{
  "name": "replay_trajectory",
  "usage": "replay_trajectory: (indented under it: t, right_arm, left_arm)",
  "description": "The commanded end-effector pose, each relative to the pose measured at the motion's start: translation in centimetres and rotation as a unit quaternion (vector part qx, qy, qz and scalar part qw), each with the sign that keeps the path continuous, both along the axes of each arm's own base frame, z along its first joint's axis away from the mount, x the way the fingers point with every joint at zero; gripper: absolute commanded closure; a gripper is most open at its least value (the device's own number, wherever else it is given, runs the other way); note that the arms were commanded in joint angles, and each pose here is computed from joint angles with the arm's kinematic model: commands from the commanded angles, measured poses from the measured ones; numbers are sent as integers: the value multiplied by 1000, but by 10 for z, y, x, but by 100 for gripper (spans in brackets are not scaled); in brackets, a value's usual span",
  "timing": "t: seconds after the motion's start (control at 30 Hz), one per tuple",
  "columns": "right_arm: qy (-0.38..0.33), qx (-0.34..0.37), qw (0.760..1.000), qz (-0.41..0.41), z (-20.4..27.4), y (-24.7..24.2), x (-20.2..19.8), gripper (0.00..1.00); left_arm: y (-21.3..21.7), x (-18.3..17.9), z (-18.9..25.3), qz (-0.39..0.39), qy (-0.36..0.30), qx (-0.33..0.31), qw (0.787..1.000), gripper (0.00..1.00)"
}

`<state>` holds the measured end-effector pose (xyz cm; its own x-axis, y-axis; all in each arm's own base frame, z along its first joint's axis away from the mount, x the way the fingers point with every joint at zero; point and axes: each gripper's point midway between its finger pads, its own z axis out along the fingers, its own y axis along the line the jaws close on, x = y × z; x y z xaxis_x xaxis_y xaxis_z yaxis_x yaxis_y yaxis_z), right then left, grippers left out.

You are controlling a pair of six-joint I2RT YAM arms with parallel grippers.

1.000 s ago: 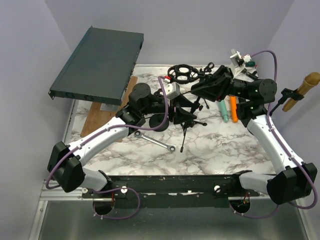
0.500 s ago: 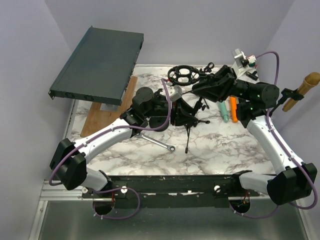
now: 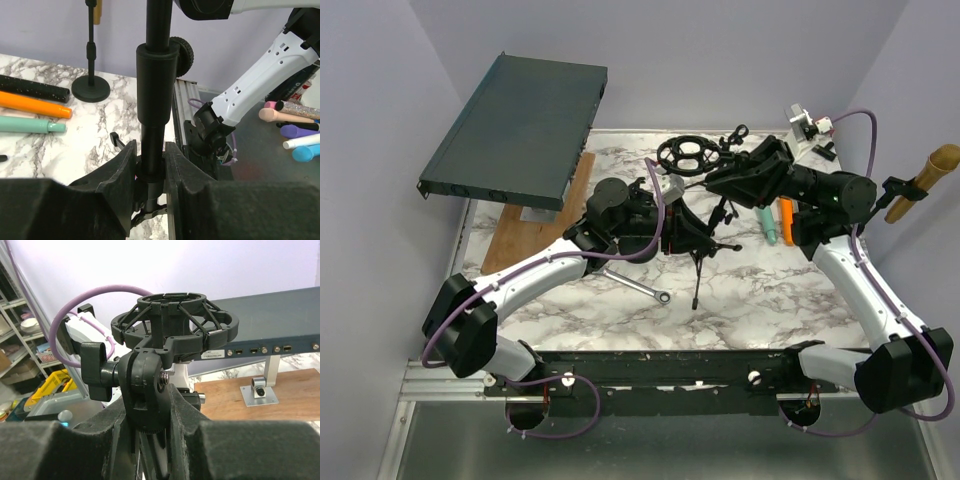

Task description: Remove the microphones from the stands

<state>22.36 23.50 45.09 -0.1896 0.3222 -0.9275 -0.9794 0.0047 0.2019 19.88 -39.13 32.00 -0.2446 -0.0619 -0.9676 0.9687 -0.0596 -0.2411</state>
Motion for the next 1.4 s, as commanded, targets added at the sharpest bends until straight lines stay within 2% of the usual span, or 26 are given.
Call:
replay_trajectory:
  t: [0.0, 0.07, 0.17, 0.2, 0.23, 0.47, 0.83, 1.37]
  right_arm:
    - [-12, 6, 999, -30, 4, -4, 1, 86]
    - [-4, -13, 999, -46, -5, -4, 8, 63]
    - [8, -44, 996, -80, -20, -7, 20, 34]
    - [16, -57, 994, -89, -27, -7, 23, 25]
    - [7, -67, 992, -102, -30, -9, 26, 21]
    - [-12, -116, 983, -145, -45, -20, 26, 18]
    - [-8, -132, 984, -123, -56, -19, 14, 17]
    - [39, -128, 979, -153, -77, -25, 31, 16]
  left_arm:
    - [0, -10, 20, -25, -10, -22, 999, 100]
    - [4, -13, 23, -24, -12, -25, 999, 100]
    - [10, -16, 30, -16, -19, -28, 999, 100]
    - [13, -17, 33, -13, -22, -30, 999, 100]
    - [15, -17, 35, -7, -24, -30, 999, 100]
    - [26, -3, 48, 52, -25, -16, 998, 100]
    - [29, 25, 49, 129, -22, 9, 991, 100]
    - [35, 15, 47, 114, -27, -1, 993, 100]
